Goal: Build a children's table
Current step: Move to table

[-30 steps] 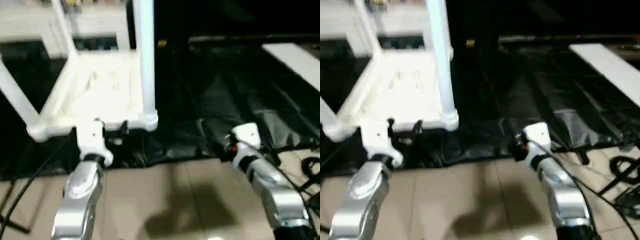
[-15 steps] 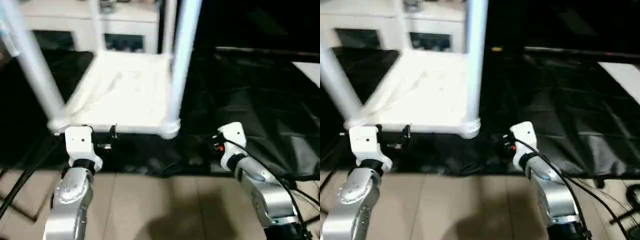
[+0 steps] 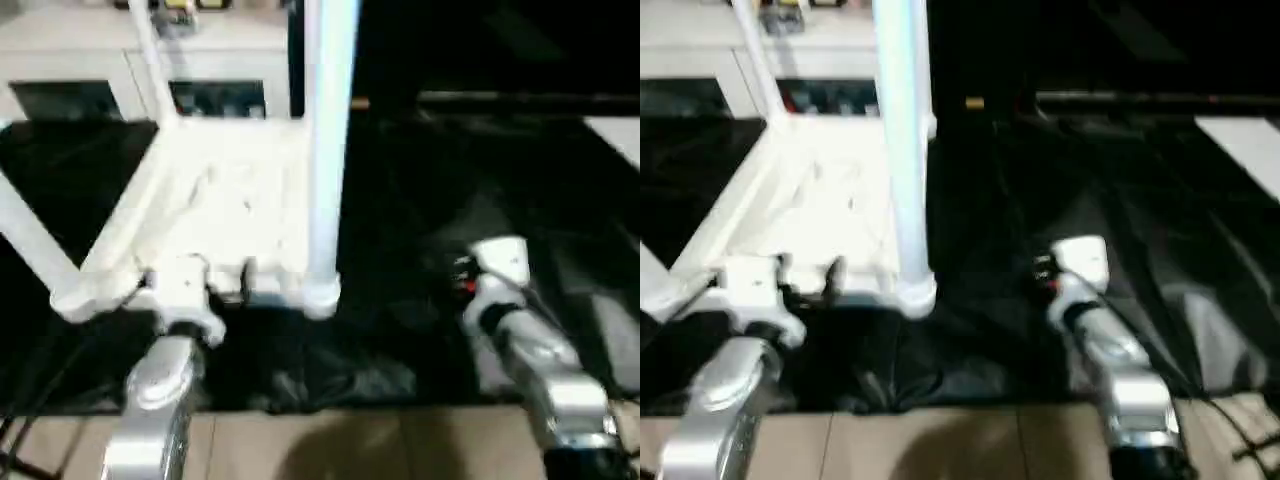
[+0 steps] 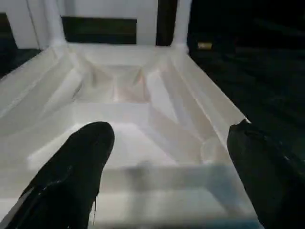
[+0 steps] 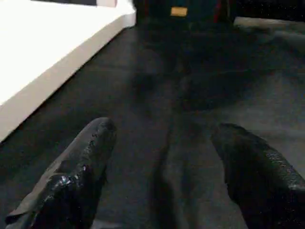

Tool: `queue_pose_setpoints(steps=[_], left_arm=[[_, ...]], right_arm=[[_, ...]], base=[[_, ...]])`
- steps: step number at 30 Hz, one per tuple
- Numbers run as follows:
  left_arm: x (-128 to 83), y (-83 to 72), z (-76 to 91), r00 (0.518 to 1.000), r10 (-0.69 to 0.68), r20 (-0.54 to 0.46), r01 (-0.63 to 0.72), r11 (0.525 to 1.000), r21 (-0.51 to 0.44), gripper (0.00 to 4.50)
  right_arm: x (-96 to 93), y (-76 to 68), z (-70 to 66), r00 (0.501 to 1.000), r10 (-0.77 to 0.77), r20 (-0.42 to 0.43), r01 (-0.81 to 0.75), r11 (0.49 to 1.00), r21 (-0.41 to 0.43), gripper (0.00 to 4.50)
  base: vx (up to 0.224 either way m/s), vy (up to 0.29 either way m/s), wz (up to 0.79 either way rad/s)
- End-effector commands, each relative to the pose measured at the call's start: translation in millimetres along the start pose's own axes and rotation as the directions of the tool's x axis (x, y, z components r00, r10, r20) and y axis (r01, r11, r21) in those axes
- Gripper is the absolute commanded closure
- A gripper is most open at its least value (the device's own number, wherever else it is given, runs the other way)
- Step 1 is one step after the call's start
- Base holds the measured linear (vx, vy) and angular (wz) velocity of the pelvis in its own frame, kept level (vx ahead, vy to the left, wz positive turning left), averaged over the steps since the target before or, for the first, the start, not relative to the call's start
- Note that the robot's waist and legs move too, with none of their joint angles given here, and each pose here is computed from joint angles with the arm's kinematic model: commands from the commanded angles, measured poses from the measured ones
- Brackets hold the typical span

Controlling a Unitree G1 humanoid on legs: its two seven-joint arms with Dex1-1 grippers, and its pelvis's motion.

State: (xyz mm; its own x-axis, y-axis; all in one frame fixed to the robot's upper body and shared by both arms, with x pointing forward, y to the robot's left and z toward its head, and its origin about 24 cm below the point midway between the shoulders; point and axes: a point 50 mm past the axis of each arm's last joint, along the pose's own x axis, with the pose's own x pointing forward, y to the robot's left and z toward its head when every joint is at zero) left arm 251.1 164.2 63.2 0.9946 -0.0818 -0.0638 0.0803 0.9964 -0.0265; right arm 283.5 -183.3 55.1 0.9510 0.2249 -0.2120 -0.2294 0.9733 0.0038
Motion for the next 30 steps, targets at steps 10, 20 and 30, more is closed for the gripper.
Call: queue_pose_setpoints(steps=[10,20,30], left_arm=[[0,7.3,2.5,1.000,0.010,0.004,-0.010,1.000,0.009,0.15],[0,-6.8,7.8,0.963,-0.268,0.032,0.269,0.963,-0.016,0.15],[-1,3.9,2.3,0.637,-0.742,-0.209,0.768,0.633,0.091,0.15]], right_arm=[[3.4,15.5,0.9,0.996,0.085,-0.001,-0.085,0.996,-0.033,0.75],[0.7,15.3,-1.9,0.970,0.239,-0.049,-0.243,0.962,-0.121,0.75],[-12.6,7.0,-9.5,0.833,0.524,-0.177,-0.551,0.812,-0.190,0.75]], base=[[0.131,0.039,0.01],[0.132,0.006,-0.01],[-0.010,0.010,-0.03]])
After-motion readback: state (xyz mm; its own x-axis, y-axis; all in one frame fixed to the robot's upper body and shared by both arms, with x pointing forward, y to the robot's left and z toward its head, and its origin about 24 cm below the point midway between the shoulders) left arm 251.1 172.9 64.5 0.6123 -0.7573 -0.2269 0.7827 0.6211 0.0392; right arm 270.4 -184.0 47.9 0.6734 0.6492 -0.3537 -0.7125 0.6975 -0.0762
